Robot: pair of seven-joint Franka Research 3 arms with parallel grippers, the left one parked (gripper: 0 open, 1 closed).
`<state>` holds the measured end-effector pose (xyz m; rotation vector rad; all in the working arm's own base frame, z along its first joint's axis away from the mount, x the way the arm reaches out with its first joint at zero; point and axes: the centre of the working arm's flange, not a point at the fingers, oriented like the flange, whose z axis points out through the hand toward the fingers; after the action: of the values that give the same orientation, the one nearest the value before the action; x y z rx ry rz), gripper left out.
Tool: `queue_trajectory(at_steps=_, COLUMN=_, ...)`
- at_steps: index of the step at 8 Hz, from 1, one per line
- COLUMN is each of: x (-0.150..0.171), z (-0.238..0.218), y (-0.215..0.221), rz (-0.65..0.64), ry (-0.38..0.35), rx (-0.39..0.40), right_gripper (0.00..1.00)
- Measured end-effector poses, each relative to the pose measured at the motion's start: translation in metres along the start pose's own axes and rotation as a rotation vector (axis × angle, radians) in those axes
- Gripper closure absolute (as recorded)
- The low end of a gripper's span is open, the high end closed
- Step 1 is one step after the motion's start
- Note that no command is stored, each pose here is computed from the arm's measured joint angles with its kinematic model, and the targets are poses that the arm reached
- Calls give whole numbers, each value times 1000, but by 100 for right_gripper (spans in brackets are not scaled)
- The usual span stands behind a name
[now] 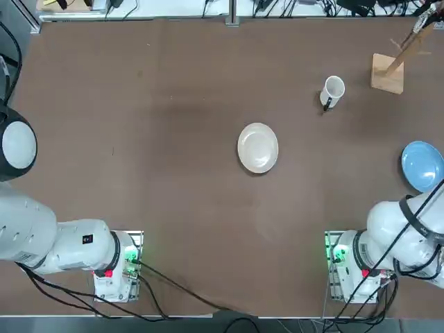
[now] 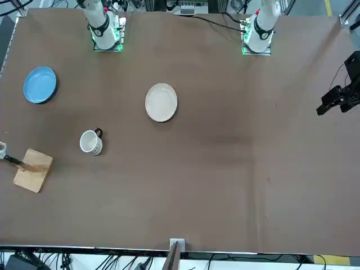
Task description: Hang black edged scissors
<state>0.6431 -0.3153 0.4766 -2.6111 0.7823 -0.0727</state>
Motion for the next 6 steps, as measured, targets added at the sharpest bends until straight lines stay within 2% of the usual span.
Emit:
queue_trajectory(at_steps=2, x=-2, z=-5, y=-6, rz=-26, ry=1, rx=-25, right_gripper=5)
queue_trajectory(at_steps=3, x=-7, z=-11, y=-17, rz=-58, ry=-9, rx=-65, right_gripper=0)
queue_trajectory(at_steps=4, x=-17, z=-24, y=-41, rz=-106, ry=-15, rx=-111, right_gripper=0)
queue_trajectory(at_steps=6, x=-57, z=-54, y=-114, rz=-229, ry=-8, rx=-219, right_gripper=0)
